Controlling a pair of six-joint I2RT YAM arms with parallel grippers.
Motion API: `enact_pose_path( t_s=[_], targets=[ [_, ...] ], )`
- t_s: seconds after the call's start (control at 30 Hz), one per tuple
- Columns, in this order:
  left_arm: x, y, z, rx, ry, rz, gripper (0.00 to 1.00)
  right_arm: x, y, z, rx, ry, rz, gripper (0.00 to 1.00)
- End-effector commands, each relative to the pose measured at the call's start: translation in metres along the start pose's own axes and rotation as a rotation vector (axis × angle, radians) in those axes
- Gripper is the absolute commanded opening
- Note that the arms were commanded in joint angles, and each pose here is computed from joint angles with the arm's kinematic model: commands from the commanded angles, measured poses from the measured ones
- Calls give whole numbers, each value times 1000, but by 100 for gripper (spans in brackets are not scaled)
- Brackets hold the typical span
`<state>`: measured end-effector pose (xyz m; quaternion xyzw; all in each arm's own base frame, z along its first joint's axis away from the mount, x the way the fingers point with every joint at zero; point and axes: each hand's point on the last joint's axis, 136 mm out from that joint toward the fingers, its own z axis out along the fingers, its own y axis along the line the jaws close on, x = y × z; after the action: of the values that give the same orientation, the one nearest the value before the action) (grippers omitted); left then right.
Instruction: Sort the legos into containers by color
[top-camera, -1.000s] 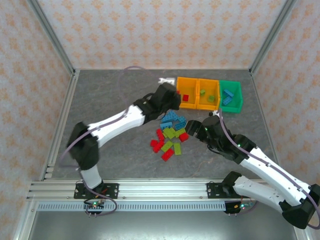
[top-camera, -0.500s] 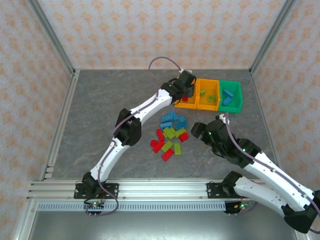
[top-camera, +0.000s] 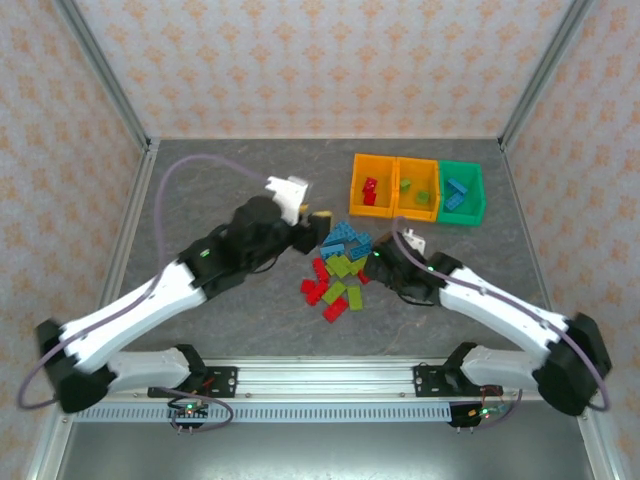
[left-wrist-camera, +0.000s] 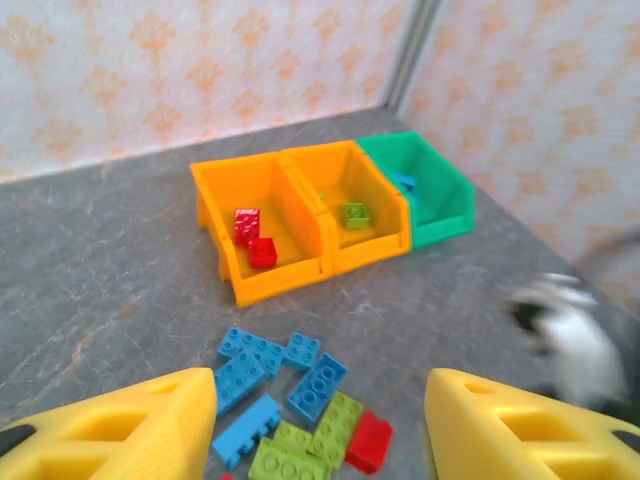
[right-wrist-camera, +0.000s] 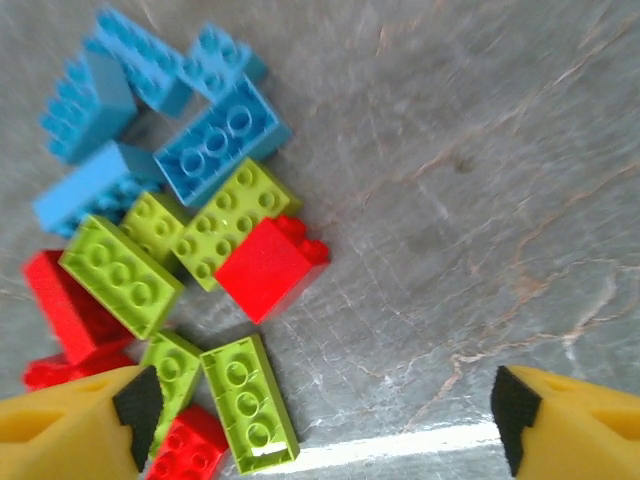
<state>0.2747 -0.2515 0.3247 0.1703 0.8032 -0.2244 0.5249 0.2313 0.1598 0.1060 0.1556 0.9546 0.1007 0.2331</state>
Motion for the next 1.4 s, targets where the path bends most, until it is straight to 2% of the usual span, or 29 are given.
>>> enact_pose_path(
  t_s=[0.0,0.1,0.23,0.37,0.47,0.5,0.9,1.13,1.27,1.37],
  targets=[
    [57,21,-31,-31,172,222,65,-2,28,23,-60,25,-5,83],
    [69,40,-74,-55,188,325,81,-1,27,52,-43,56,27,81],
    [86,57,-98,-82,170,418,100,1,37,68,-67,92,40,81],
    [103,59,-95,-68,165,458,100,1,31,76,-40,87,60,79],
    [110,54,-90,-34,202,478,100,6,21,81,-5,94,97,60],
    [111,54,-90,-38,214,480,100,7,17,82,8,95,105,58],
    [127,51,-88,5,245,476,100,21,-30,63,106,72,127,51],
    [131,51,-84,8,264,489,100,5,-31,37,53,-8,93,37],
    [132,50,-83,13,270,490,100,-15,-24,21,39,-69,34,40],
    [132,49,-84,18,265,487,100,-24,-15,17,27,-73,-45,62]
  ],
)
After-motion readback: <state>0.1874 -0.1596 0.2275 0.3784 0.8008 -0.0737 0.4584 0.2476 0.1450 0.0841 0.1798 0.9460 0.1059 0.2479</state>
